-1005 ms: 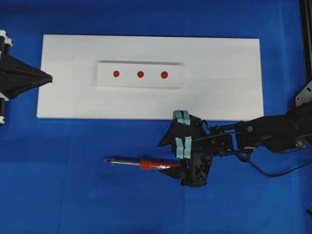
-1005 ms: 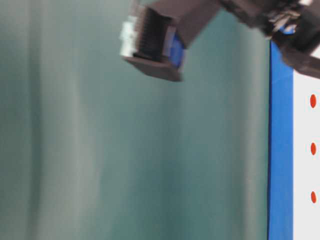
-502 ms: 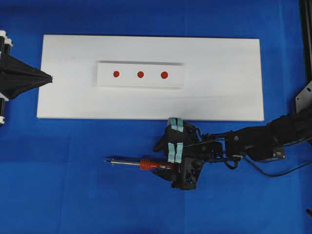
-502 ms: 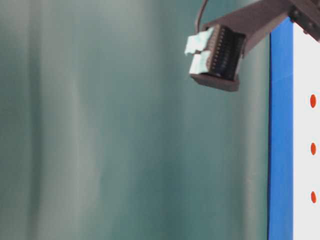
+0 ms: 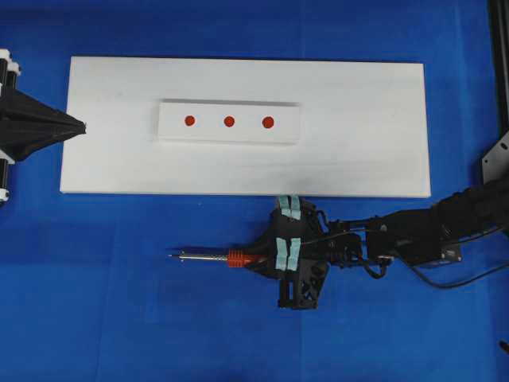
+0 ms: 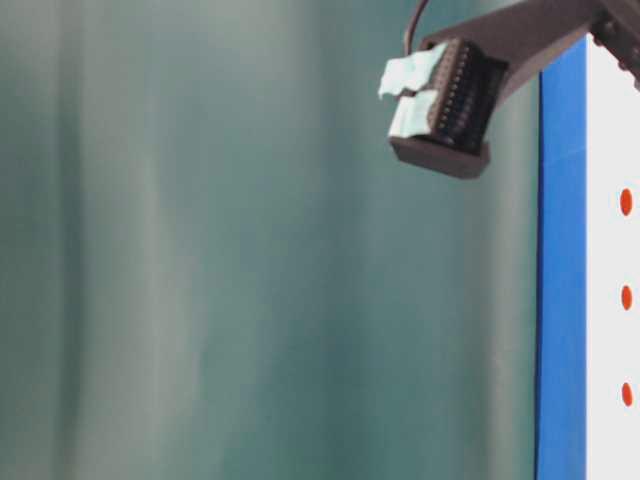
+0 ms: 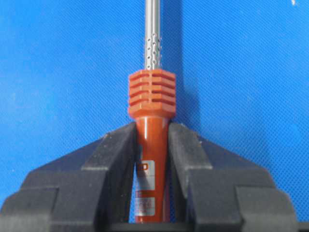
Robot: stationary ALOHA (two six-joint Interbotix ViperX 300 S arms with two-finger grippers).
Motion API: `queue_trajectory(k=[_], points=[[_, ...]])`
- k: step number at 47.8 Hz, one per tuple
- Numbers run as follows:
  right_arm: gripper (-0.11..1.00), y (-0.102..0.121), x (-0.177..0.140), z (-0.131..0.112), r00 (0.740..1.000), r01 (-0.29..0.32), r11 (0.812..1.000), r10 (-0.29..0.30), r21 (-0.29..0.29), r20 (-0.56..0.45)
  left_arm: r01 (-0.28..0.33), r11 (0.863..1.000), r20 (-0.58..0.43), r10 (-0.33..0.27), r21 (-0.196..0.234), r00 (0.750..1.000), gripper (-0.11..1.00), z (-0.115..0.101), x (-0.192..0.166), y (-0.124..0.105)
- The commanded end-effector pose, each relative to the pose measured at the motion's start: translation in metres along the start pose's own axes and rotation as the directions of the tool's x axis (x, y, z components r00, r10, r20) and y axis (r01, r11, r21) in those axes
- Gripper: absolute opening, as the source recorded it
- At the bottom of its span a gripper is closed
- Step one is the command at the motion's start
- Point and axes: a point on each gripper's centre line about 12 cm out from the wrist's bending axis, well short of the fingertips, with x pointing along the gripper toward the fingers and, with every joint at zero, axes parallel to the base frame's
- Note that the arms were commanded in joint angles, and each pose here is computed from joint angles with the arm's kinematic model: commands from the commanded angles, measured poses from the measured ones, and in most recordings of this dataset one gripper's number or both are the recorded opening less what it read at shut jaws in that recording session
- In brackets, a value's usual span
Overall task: Touch the tip of the soldering iron to the mark.
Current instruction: 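Close the right gripper around the soldering iron's red handle, then lift the soldering iron and carry it over the dotted strip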
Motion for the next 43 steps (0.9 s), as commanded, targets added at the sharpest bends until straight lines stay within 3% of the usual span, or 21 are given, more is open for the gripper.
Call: queue_trajectory(k=[1,10,35,43], points=[[0.07,0.006,-0.003,0.006,1.000,-0.016,1.000,0.016,-0.002,0.016,-0.003,1.000,0.017,0.003,0.000,1.000,0.00,0.005,0.001,0.001],[0.07,0.010,-0.010,0.012,1.000,-0.025,1.000,0.025,-0.011,0.013,-0.003,1.000,0.018,0.003,0.000,1.000,0.00,0.005,0.001,0.001],[0.07,0.039,-0.101,0.097,0.992,-0.125,0.987,0.125,-0.105,-0.007,-0.003,1.000,0.015,0.003,-0.003,1.000,0.00,0.004,0.001,0.001],[0.07,0.046,-0.111,0.109,0.991,-0.137,0.980,0.134,-0.145,-0.026,-0.003,1.000,0.014,0.003,-0.003,1.000,0.00,0.004,0.001,0.001]])
